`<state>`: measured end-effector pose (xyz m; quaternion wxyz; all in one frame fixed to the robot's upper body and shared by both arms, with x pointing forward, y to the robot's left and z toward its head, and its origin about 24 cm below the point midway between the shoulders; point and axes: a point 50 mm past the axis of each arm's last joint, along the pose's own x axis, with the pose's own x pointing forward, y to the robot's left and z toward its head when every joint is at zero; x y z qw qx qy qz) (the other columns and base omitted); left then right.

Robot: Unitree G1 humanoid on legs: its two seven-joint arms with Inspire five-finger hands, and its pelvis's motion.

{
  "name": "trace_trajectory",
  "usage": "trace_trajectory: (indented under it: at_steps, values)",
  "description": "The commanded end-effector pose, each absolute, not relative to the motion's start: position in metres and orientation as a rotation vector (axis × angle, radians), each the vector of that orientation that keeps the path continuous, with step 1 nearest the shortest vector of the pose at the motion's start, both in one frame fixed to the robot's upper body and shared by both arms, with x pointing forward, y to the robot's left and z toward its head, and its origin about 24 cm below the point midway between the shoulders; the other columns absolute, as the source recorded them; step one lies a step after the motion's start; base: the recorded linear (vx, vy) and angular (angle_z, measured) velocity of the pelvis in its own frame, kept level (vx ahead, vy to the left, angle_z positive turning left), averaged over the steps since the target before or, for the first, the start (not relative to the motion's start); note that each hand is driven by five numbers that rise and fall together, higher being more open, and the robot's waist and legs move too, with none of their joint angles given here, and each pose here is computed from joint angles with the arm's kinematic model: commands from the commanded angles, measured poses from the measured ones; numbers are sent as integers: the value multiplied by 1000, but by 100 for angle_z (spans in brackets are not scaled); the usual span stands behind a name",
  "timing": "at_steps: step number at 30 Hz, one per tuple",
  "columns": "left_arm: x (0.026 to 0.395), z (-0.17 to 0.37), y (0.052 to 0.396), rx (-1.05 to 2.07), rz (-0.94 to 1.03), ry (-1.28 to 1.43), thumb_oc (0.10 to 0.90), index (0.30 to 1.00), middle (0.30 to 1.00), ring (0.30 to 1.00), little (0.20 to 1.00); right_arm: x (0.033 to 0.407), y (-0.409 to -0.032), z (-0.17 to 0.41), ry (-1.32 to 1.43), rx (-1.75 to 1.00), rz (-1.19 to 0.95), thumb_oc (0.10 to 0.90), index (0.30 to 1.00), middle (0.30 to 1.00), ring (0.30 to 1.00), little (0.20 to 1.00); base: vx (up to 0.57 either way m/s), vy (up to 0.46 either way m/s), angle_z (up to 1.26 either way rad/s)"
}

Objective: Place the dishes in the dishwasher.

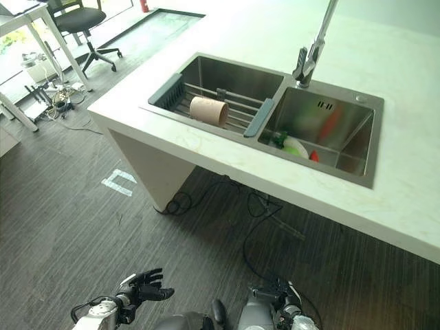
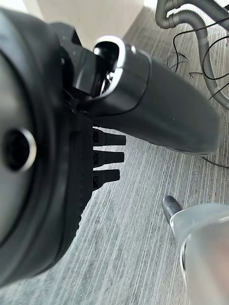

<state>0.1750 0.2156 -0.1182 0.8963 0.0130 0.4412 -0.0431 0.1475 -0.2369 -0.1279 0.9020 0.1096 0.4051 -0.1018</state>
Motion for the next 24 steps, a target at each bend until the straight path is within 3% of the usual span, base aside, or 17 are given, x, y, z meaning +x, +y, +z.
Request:
trace_trajectory:
  at_steps: [1,11,24]
  values:
    - [174,-108,234,28,-49,846,800,900,900,900,900,162,-260,-107,712,146,-208,800,900,900,900,900,289,-73,58]
    - [164,-122,222,84,-18,916,800,900,900,900,900,146,-277,-115,776,95,-245,800,900,900,900,900,174,-100,-20]
    - [143,-136,223,125,-53,1018,800,900,900,900,900,134,-282,-124,831,149,-317,800,900,900,900,900,48,119,-39]
